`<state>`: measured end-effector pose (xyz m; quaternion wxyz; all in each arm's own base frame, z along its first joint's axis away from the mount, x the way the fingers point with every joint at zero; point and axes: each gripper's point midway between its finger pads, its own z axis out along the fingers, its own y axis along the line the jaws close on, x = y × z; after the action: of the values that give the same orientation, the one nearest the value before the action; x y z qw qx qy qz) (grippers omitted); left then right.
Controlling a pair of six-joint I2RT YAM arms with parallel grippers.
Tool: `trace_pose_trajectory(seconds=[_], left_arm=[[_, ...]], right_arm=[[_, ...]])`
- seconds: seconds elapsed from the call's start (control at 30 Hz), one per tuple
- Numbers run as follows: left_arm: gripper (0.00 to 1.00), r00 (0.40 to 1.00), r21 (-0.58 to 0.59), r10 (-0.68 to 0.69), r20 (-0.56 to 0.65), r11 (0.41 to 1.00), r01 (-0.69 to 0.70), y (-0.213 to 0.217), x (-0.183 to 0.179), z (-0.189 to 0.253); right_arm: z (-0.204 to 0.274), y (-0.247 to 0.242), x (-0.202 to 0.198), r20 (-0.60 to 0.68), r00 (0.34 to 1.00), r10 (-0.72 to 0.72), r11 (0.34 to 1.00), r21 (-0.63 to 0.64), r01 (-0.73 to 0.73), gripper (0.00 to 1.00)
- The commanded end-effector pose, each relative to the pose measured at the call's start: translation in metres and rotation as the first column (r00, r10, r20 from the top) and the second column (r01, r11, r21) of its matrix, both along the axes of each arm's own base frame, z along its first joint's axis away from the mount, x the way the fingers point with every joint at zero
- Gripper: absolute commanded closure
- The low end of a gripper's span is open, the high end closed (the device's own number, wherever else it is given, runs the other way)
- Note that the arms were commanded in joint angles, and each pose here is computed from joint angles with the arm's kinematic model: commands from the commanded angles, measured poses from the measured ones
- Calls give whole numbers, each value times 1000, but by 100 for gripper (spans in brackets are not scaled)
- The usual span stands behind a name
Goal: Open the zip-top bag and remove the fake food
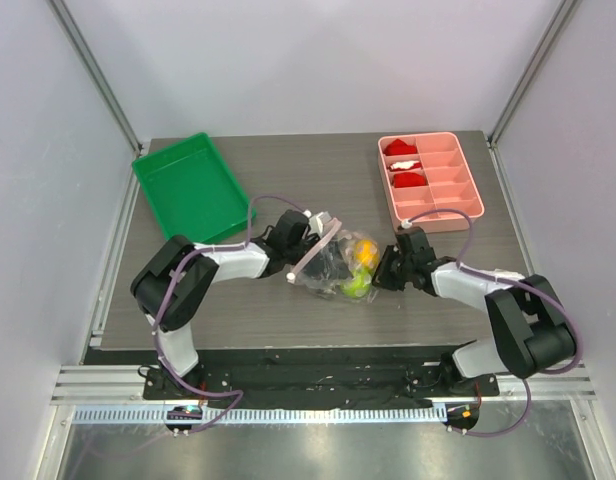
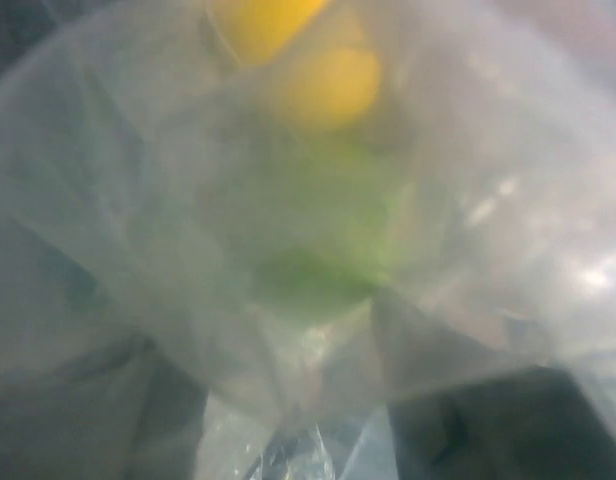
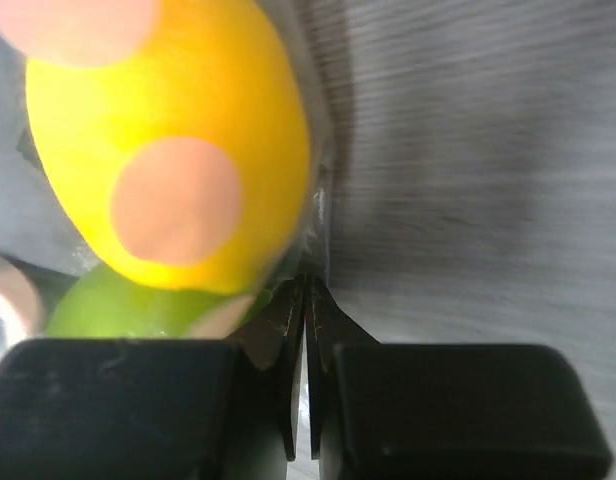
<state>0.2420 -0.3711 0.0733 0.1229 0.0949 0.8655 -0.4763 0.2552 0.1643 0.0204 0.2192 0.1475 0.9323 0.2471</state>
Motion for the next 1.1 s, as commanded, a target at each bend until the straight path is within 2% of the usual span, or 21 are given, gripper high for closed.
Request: trace_pose_trajectory(seconds=[0.0,0.23,0.37,0.53,0.6,0.67,0.7,0.77,0.83,0.87,0.97,1.07], left_arm=[[33,999,-46,-20,34,999,21,-17,6,11],[30,999,-51,-34,11,998,34,-29,7,0],[22,1000,-63,-22,4,998,22,-33,6,-2],[23,993,3,69,98,998,-70,-21,23,-8],[30,989,24,75,129,997,-79,-19,27,-9],[42,986,43,84,143,995,-91,-15,28,-6],[57,984,51,86,156,994,-95,-12,28,-5],[73,979,71,95,178,991,-109,-6,28,5],[82,970,97,92,224,988,-116,2,30,15],[93,968,144,98,229,981,-133,11,29,13],[100,954,165,85,286,977,-136,25,25,35],[100,940,189,89,328,969,-158,34,27,51]], right_arm=[[35,43,29,135,989,53,984,164,-75,91],[38,70,27,132,986,98,958,256,-129,98],[38,89,22,123,983,139,945,280,-169,98],[34,93,9,95,984,153,931,320,-176,98],[33,91,7,98,984,152,933,313,-175,98],[31,87,9,103,984,144,944,283,-167,98],[31,83,8,107,983,148,951,258,-171,98],[26,68,16,112,988,103,971,205,-125,98],[21,52,20,110,991,73,982,164,-91,98],[21,40,28,124,992,35,989,137,-52,98],[24,22,33,157,987,24,998,48,-32,98],[29,12,37,187,982,1,1000,7,-2,98]])
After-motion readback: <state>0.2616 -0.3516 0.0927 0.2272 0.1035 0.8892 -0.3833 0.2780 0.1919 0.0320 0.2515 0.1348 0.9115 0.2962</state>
